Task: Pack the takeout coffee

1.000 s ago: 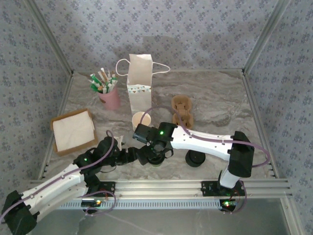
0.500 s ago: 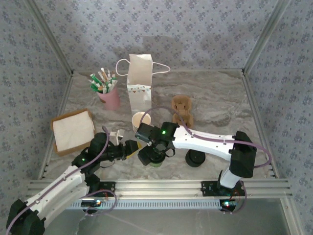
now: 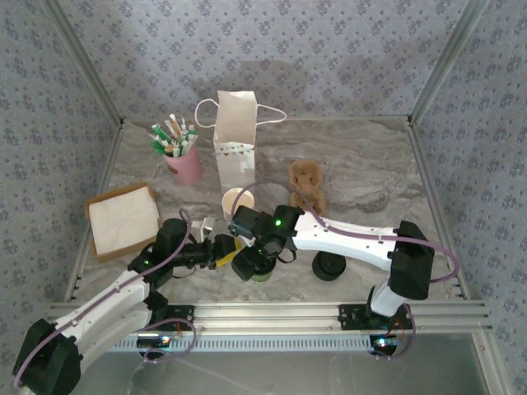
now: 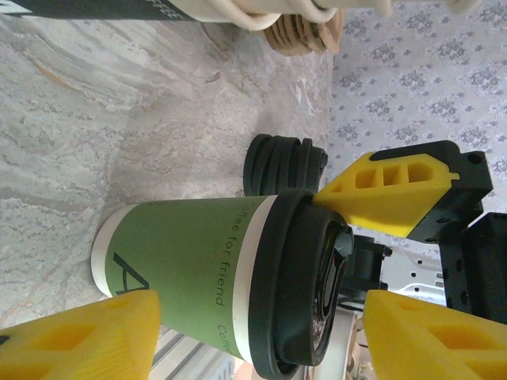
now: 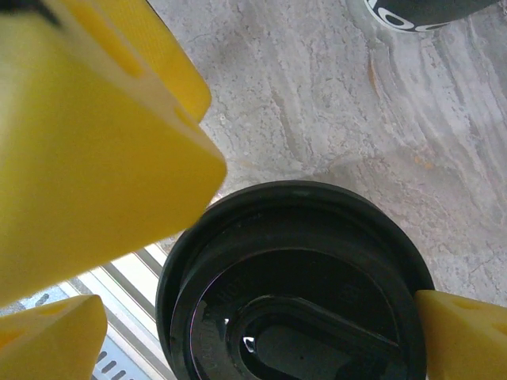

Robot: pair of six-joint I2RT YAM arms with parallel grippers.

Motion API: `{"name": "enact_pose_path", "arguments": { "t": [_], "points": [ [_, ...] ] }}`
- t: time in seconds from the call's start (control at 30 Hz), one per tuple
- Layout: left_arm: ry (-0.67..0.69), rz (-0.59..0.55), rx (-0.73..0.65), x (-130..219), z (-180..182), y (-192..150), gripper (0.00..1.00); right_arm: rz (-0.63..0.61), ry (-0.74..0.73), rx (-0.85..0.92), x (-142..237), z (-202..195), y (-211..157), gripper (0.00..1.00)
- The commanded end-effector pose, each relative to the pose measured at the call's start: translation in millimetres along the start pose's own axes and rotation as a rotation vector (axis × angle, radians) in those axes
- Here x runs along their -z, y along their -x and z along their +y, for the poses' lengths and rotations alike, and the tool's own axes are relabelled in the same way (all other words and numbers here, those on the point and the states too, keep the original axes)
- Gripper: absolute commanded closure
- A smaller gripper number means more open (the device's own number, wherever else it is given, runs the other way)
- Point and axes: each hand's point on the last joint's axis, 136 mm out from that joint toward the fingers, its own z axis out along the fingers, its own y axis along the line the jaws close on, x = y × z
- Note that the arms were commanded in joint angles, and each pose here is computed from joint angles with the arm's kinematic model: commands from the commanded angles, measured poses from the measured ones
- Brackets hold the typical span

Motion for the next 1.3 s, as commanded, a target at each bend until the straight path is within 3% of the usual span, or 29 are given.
{"name": "enact_pose_path", "arguments": {
  "t": [0.0,0.63,1.27],
  "points": [
    [-0.039,0.018,-0.032,-1,-8,-1,0.32,0.026,0.022,0.033,-8,6,-4,0.00],
    [0.069,0.059,-0.036,-15,20,-13,0.32,-0.030,0.027,0.055,-10,22,12,0.00],
    [0.078,0.026,-0.047,-5,20,-14,0.32,-0.114,-0.012,0.048,23,22,26,0.00]
  ]
}}
